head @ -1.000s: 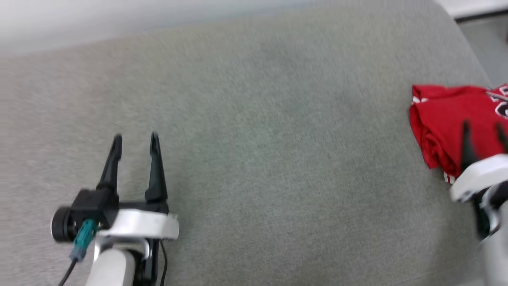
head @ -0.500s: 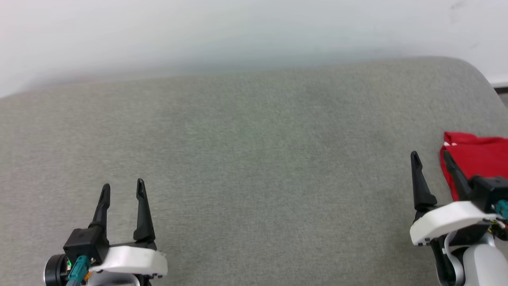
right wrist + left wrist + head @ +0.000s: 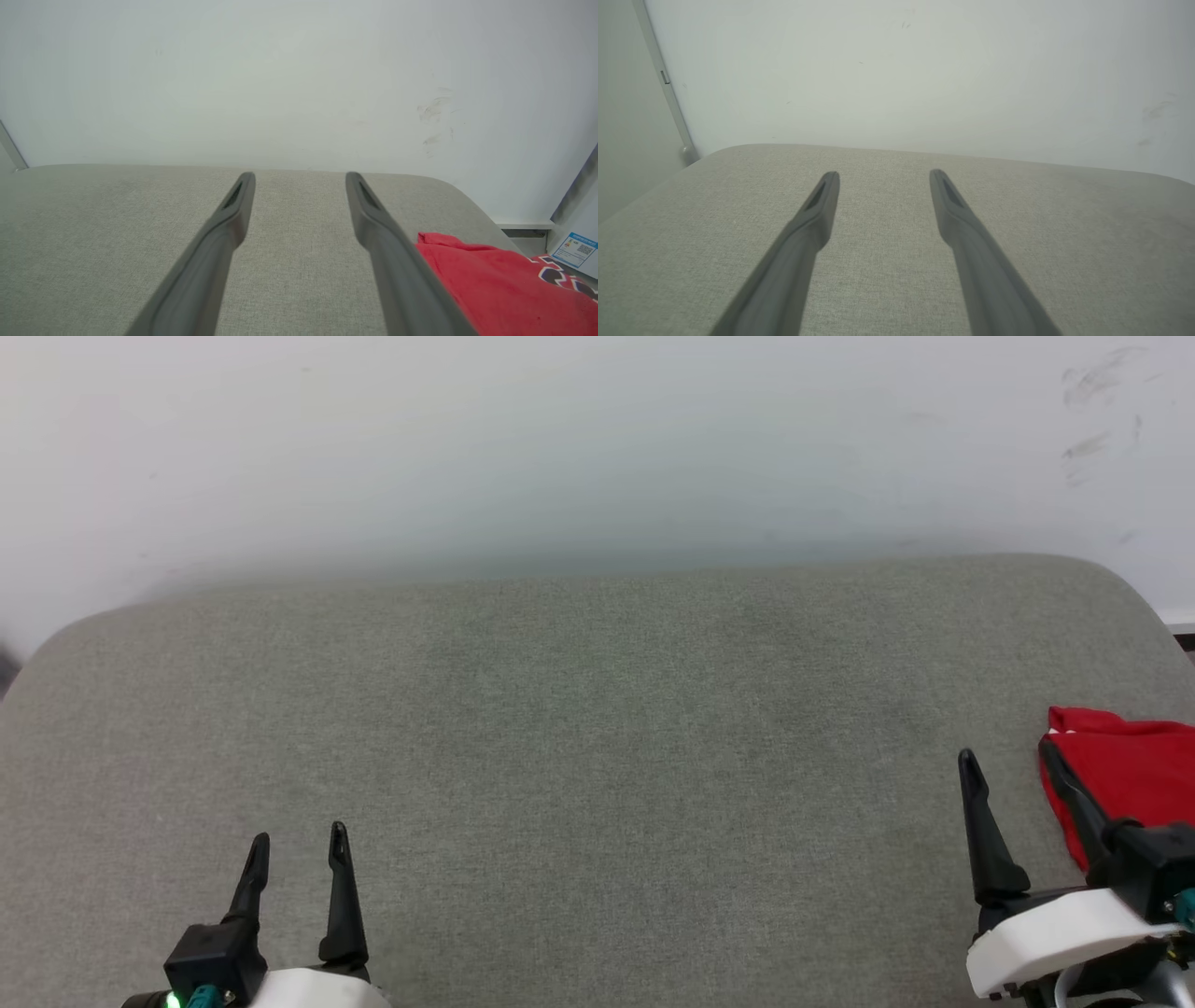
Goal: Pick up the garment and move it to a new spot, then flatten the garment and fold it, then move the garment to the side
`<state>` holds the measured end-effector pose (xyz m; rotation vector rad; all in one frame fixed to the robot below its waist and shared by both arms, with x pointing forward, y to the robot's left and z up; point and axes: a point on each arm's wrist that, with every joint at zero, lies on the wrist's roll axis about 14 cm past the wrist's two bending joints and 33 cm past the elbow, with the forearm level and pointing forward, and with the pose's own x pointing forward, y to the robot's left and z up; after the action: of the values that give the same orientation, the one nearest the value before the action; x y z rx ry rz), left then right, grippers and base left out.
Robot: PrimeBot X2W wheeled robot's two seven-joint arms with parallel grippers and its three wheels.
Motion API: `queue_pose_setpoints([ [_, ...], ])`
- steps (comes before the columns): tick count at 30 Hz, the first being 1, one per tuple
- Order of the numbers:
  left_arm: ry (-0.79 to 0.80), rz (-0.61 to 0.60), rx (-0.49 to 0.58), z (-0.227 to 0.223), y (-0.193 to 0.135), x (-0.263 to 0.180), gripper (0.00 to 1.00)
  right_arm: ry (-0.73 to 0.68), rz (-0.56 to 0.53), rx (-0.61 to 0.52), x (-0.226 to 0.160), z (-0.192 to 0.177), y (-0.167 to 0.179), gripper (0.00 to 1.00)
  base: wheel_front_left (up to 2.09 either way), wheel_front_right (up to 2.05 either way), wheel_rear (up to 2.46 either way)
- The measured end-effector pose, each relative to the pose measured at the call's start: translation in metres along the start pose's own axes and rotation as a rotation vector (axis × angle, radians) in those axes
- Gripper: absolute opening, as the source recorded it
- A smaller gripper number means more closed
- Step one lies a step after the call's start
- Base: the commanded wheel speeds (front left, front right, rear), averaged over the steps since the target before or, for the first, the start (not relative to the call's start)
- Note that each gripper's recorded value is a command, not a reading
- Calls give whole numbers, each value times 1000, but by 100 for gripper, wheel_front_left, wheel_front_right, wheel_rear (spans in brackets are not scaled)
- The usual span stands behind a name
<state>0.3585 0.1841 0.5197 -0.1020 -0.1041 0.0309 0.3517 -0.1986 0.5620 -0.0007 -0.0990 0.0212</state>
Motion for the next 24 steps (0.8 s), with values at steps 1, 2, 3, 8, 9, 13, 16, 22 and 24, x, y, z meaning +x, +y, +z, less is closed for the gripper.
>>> queue_pose_setpoints([
  [1,0,-1,1,0,0,-1,100,1,0,-4,-2,1,0,100,0,0,0],
  [2,3,-3,2,-1,0,-3,100,0,1,-7,-5,3,1,100,0,0,0],
  [3,9,-7,6,-2,-1,-5,100,-2,1,-10,-7,5,1,100,0,0,0],
  [8,13,-19,19,-4,-3,-8,100,-1,5,-16,-12,8,3,100,0,0,0],
  [9,15,-21,19,-4,-3,-8,100,-2,5,-17,-13,9,3,100,0,0,0],
  [13,20,-31,21,-6,-5,-8,100,1,7,-16,-13,8,4,100,0,0,0],
  [16,24,-39,22,-7,-7,-7,100,1,7,-15,-13,8,4,100,0,0,0],
  [22,22,-47,23,-7,-8,-4,100,-1,7,-13,-13,8,4,100,0,0,0],
  [24,44,-46,21,-13,-8,-7,0,20,7,-10,-13,2,4,0,0,0,0],
])
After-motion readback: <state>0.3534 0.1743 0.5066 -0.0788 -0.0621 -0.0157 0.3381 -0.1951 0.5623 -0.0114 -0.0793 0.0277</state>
